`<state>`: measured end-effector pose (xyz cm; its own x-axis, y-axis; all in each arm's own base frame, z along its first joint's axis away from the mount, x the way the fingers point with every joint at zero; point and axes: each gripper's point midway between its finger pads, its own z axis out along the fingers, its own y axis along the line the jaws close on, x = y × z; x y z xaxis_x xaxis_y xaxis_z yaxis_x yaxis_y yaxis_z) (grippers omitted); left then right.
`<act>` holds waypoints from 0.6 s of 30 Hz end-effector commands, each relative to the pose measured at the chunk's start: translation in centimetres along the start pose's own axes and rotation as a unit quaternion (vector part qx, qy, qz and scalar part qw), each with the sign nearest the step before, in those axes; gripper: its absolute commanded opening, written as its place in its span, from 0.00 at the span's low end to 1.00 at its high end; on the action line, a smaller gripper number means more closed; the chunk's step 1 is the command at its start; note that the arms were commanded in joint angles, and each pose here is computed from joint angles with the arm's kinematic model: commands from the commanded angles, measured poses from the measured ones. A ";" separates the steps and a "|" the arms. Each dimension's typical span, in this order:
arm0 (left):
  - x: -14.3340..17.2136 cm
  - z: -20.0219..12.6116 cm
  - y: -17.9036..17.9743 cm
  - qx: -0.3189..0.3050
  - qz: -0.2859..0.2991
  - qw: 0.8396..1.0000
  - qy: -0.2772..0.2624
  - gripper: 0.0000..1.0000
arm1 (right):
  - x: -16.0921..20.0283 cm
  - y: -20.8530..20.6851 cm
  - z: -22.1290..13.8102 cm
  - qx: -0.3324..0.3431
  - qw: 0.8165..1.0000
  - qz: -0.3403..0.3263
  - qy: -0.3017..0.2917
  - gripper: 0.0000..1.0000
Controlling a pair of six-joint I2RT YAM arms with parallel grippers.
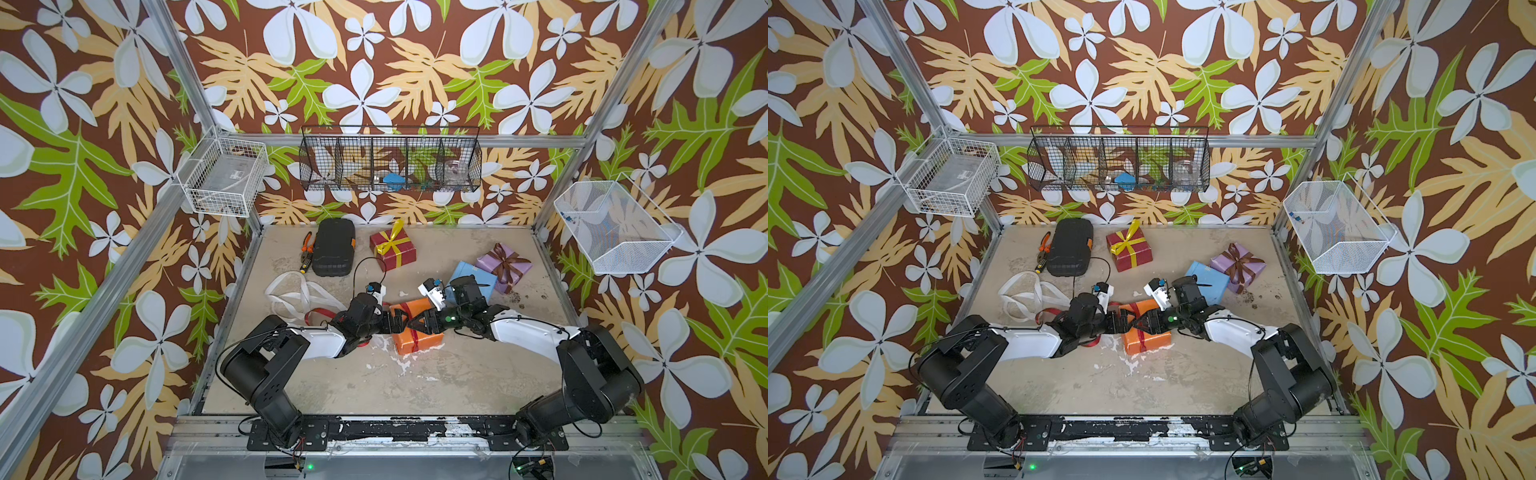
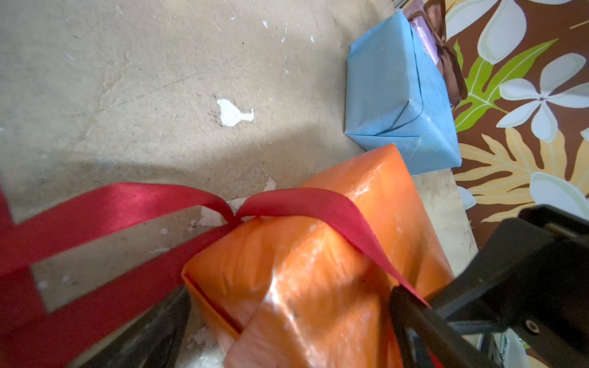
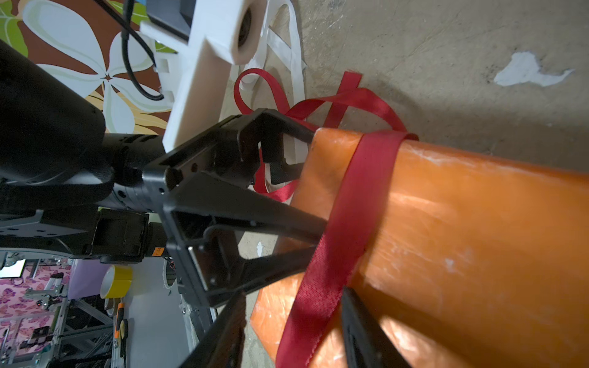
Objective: Untie the ribbon bows on the gift boxes
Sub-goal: Pull the ribbon from the gift box.
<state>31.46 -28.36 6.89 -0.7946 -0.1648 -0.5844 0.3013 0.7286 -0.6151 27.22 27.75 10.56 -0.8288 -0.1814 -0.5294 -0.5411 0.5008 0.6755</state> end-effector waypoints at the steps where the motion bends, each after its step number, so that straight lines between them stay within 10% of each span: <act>1: -0.5 -0.2 -1.0 0.025 0.010 1.000 -0.008 1.00 | 1.3 -0.4 0.4 -0.005 1.000 0.017 0.015 0.49; 18: -2.2 -0.8 -2.8 0.057 0.016 0.998 -0.030 1.00 | 2.7 -0.3 1.2 -0.042 0.998 0.036 0.030 0.20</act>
<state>31.35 -28.77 7.95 -0.7898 -0.1687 -0.5896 0.3271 0.6974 -0.6377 26.24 28.57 9.65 -0.8411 -0.1811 -0.5098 -0.5356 0.4110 0.7377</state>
